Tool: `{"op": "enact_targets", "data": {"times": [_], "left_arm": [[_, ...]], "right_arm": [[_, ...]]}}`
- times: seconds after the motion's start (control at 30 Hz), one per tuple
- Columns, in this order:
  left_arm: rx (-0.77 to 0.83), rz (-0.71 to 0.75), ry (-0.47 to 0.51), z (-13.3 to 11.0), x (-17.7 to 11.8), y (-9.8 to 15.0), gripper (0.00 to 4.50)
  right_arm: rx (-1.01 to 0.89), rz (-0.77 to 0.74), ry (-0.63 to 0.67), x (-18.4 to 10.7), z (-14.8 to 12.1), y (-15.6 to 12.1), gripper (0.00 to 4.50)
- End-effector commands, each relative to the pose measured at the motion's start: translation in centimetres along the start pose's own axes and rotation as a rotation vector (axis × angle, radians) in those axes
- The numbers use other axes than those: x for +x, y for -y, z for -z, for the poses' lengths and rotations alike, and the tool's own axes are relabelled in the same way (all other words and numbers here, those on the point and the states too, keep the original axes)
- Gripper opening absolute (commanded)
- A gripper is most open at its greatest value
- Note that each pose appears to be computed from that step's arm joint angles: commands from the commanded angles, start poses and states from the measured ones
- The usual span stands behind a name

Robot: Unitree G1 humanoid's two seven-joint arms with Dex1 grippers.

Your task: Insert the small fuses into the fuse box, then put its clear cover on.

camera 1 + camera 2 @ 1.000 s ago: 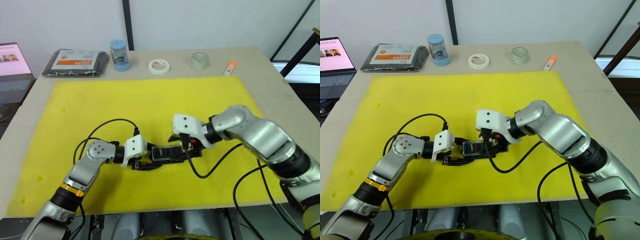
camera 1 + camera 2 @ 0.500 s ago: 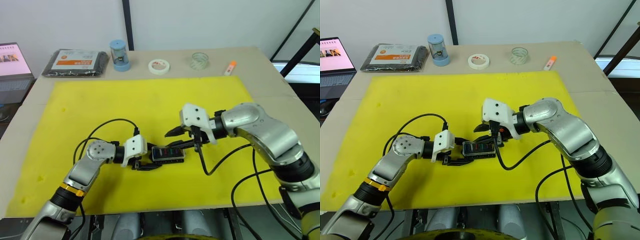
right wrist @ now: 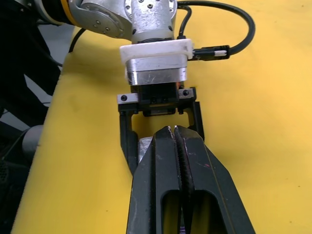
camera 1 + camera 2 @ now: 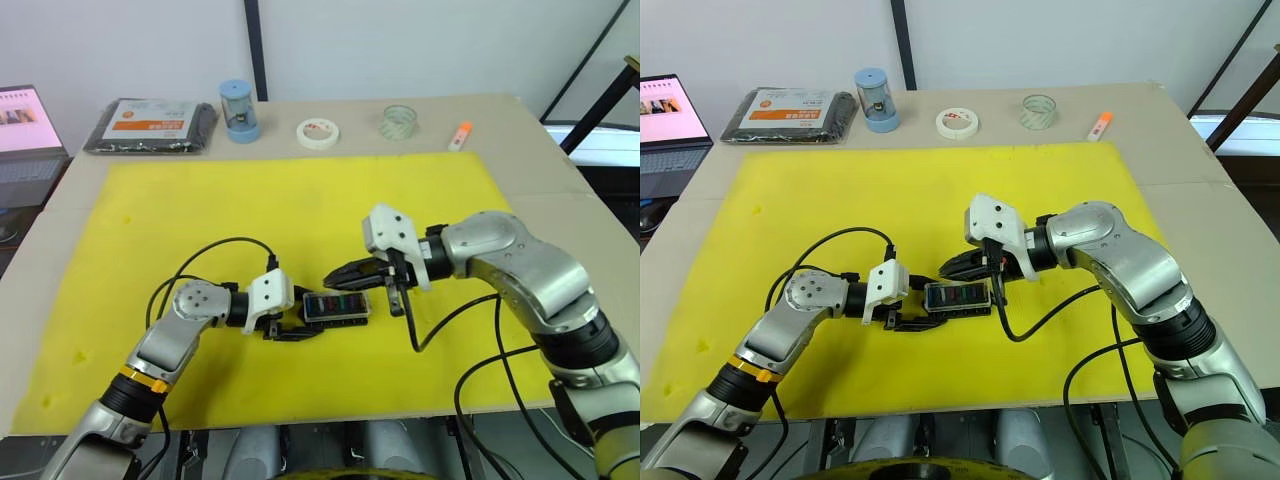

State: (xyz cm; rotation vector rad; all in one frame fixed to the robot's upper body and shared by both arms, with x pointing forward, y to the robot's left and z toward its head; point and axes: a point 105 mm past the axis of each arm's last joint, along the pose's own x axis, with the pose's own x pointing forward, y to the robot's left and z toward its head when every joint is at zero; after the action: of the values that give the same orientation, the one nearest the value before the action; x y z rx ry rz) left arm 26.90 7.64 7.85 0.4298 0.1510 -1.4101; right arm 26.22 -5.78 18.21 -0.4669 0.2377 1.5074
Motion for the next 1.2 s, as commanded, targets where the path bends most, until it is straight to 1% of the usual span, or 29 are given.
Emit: {"op": "enact_targets", "data": {"times": [0.03, 0.13, 0.23, 0.27, 0.33, 0.4, 0.43, 0.63, 0.73, 0.83, 0.9, 0.93, 0.97, 1.03, 1.07, 1.13, 1.2], "left_arm": [[-0.001, 0.003, -0.009, 0.1, -0.2, 0.1, 2.75], [0.000, 0.004, -0.011, 0.0, -0.2, 0.2, 2.75], [0.001, 0.005, -0.009, -0.1, -0.2, 0.2, 2.75], [0.002, 0.005, -0.008, -0.2, -0.2, 0.2, 2.75], [0.003, 0.004, -0.007, -0.2, -0.2, 0.2, 2.75], [0.002, 0.003, -0.006, -0.3, -0.2, 0.2, 2.75], [0.003, 0.004, -0.007, -0.3, -0.2, 0.2, 2.75], [0.003, 0.002, -0.007, -0.3, -0.2, 0.3, 2.75], [0.005, 0.001, -0.006, -0.4, -0.2, 0.3, 2.75], [0.016, -0.005, -0.008, -0.4, -0.4, 0.2, 2.75], [0.035, -0.013, -0.016, -0.5, -0.6, 0.0, 2.75], [0.044, -0.016, -0.022, -0.5, -0.8, -0.1, 3.47], [0.054, -0.017, -0.029, -0.5, -1.1, -0.2, 3.73], [0.074, -0.016, -0.043, -0.6, -1.7, -0.3, 4.44], [0.084, -0.018, -0.050, -0.8, -2.3, -0.3, 4.50], [0.094, -0.024, -0.070, -1.2, -4.0, -0.2, 4.50], [0.091, -0.027, -0.088, -1.6, -5.5, 0.0, 4.50]], "right_arm": [[-0.031, 0.001, 0.001, 0.1, -0.4, -0.1, 0.04], [-0.022, 0.002, -0.018, 0.5, 0.3, 0.1, 0.04], [0.077, 0.007, -0.138, 1.4, 5.0, 0.5, 0.04], [0.095, 0.027, -0.199, 1.6, 7.0, 0.9, 0.04], [0.091, 0.040, -0.290, 1.7, 9.5, 1.0, 0.04], [0.132, 0.070, -0.323, 1.7, 11.3, 1.5, 0.04], [0.129, 0.066, -0.326, 1.6, 11.6, 1.4, 0.04], [0.132, 0.008, -0.276, 1.2, 10.2, 0.6, 0.04], [0.113, -0.016, -0.238, 1.2, 9.0, 0.2, 0.04], [0.096, -0.017, -0.159, 1.0, 6.7, 0.3, 0.04], [0.071, 0.011, -0.106, 0.5, 5.1, 0.8, 0.04], [0.067, 0.037, -0.090, 0.3, 4.5, 1.2, 0.00], [0.062, 0.045, -0.080, -0.2, 3.9, 1.3, 0.00], [0.054, 0.046, -0.073, -1.1, 3.2, 1.3, 0.37], [0.052, 0.048, -0.072, -1.6, 2.8, 1.3, 0.55], [0.041, 0.056, -0.081, -2.9, 2.3, 1.4, 1.29], [0.034, 0.060, -0.091, -3.8, 2.1, 1.4, 1.95]]}}
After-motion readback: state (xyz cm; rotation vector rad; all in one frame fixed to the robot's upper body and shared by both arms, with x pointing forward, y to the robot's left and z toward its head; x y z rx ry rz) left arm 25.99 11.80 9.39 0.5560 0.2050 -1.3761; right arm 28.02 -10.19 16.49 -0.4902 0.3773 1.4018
